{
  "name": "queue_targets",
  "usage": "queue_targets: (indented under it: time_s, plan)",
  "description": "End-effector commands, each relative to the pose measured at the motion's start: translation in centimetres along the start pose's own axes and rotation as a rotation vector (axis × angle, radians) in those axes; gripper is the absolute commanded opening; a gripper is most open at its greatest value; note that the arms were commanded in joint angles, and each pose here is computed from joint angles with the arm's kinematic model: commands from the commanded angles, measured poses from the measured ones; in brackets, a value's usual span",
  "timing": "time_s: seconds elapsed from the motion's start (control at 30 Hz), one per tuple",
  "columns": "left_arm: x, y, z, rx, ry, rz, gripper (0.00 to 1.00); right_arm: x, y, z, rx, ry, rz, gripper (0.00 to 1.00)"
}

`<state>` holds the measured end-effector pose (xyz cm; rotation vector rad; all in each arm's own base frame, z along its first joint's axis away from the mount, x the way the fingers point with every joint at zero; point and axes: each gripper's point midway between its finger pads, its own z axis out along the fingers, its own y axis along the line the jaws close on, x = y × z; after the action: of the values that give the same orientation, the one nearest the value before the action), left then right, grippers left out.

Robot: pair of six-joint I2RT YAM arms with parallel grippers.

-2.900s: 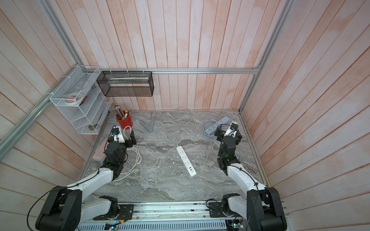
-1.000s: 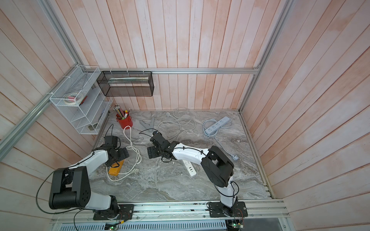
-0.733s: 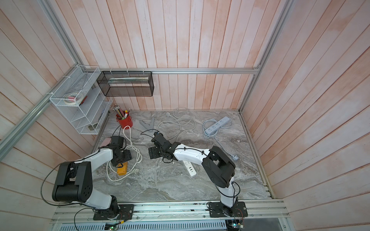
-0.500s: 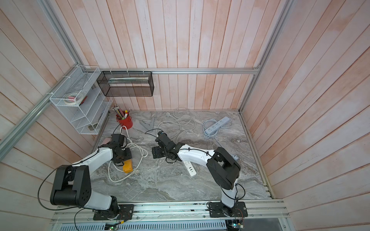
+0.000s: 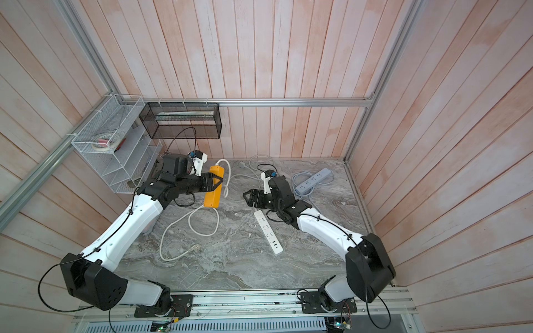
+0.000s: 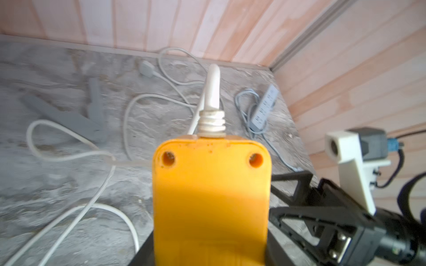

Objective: Wrap the cord around the power strip
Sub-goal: Pick up the power strip from the center of the board.

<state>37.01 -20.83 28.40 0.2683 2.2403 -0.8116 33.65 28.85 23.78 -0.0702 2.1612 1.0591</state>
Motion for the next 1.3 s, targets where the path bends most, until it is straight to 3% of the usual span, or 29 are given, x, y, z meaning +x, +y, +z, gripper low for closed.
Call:
queue_targets:
  time_s: [0.0, 0.23, 0.37, 0.57, 0.97, 1.07, 1.27]
  plan:
    - [1.1, -3.4, 1.7, 0.184, -0.013, 0.111, 0.35, -1.9, 0.4, -2.9, -0.061, -0.052, 0.144, 0.81]
    - [3.8, -5.0, 5.0, 0.185, 0.014, 0.232, 0.35, -1.9, 4.4, -3.2, -0.110, -0.061, 0.248, 0.79]
    - [4.0, -6.5, 5.0, 0.214, -0.016, 0.274, 0.35, -1.8, 3.7, -1.5, -0.075, -0.072, 0.337, 0.74]
    - [5.5, -6.7, 5.4, 0.184, -0.006, 0.354, 0.35, -2.5, 3.8, 0.9, -0.048, -0.071, 0.348, 0.66]
    - [6.1, -5.9, 5.2, 0.135, -0.057, 0.438, 0.37, -1.6, 0.6, 1.9, 0.069, -0.131, 0.421, 0.27]
    - [6.4, -5.4, 5.5, 0.109, -0.041, 0.453, 0.42, -1.7, 0.6, 2.2, 0.063, -0.137, 0.429, 0.14]
    - [6.8, -4.9, 5.0, 0.080, -0.024, 0.471, 0.58, -2.3, 1.3, 3.1, 0.037, -0.133, 0.432, 0.03]
